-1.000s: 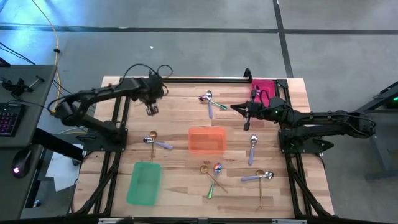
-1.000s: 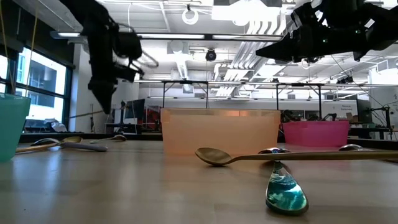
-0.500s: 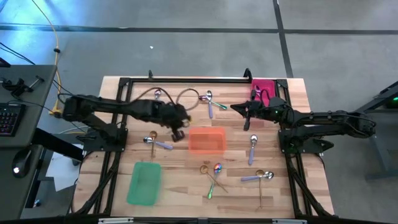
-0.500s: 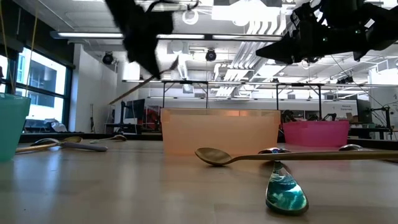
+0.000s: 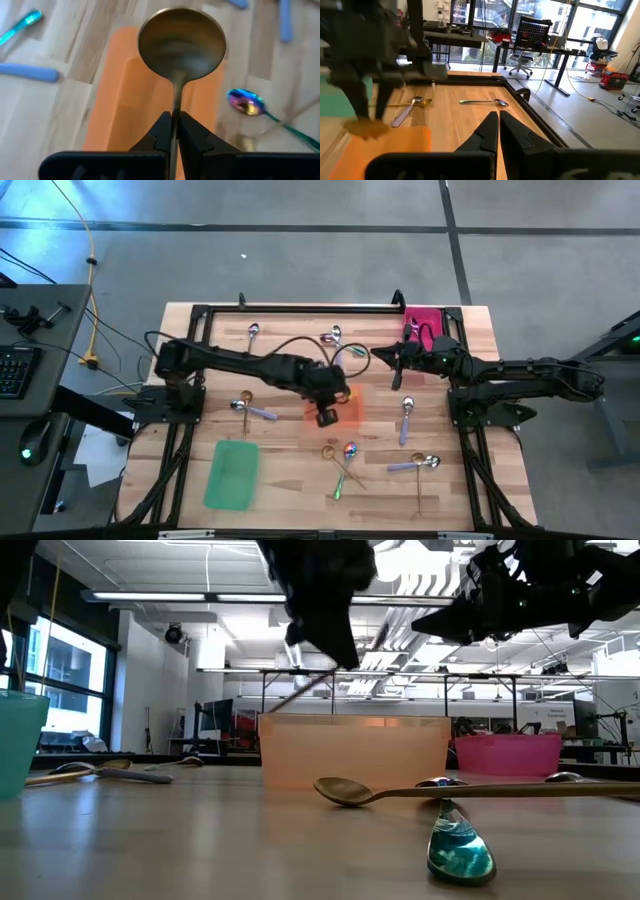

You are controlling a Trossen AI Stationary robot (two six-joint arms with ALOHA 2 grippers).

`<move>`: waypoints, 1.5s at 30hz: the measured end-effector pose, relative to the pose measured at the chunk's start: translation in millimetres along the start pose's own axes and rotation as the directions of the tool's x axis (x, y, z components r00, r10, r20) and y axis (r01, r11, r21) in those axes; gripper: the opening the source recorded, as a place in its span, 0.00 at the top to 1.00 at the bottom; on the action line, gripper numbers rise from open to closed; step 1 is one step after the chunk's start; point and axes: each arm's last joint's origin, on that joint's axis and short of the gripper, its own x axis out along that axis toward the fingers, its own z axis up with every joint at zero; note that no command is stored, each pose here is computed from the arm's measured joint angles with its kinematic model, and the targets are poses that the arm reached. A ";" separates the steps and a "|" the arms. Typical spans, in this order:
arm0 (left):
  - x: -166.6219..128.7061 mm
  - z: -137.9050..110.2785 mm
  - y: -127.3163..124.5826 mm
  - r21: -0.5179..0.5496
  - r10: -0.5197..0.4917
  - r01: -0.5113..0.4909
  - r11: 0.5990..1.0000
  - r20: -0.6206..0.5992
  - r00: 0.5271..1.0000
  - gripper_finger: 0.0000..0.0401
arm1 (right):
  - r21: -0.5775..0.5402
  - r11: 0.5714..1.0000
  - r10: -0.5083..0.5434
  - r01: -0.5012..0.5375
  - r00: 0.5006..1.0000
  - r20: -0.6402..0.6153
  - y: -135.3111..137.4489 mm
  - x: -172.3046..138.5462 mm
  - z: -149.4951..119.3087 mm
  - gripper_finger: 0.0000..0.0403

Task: Sort silverware by color (type)
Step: Put the top gold spoon into the orange bin, then put the left violet spoon into the green bin

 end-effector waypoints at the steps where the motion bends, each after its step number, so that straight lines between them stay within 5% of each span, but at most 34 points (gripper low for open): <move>1: 6.3 0.9 1.8 -0.009 -0.007 0.007 1.000 -0.009 1.000 0.99 | 0.001 1.000 0.000 0.000 1.000 -0.003 0.0 0.0 -0.3 1.00; 10: 38.5 -1.5 21.7 -0.062 0.016 -0.021 0.998 -0.083 0.996 0.99 | 0.002 1.000 0.005 -0.005 1.000 -0.025 0.5 -0.1 -2.6 1.00; 22: 39.9 3.7 25.9 -0.069 -0.010 0.007 0.998 -0.045 0.999 0.90 | 0.024 1.000 0.012 -0.011 0.999 -0.041 0.9 -0.2 -4.3 1.00; 29: 39.9 4.3 21.7 0.029 -0.005 0.006 1.000 -0.027 1.000 0.88 | 0.031 0.999 0.014 -0.012 0.999 -0.052 1.2 -0.3 -5.4 1.00; 38: 23.8 -2.8 -11.3 0.246 -0.025 0.016 0.969 0.030 0.999 0.99 | 0.032 0.999 0.020 -0.017 0.995 -0.094 1.9 -0.6 -9.6 1.00; 45: -2.9 -43.9 -20.9 0.288 -0.116 0.078 0.954 0.118 0.986 1.00 | 0.033 0.999 0.020 -0.017 0.995 -0.099 1.9 -0.7 -10.1 1.00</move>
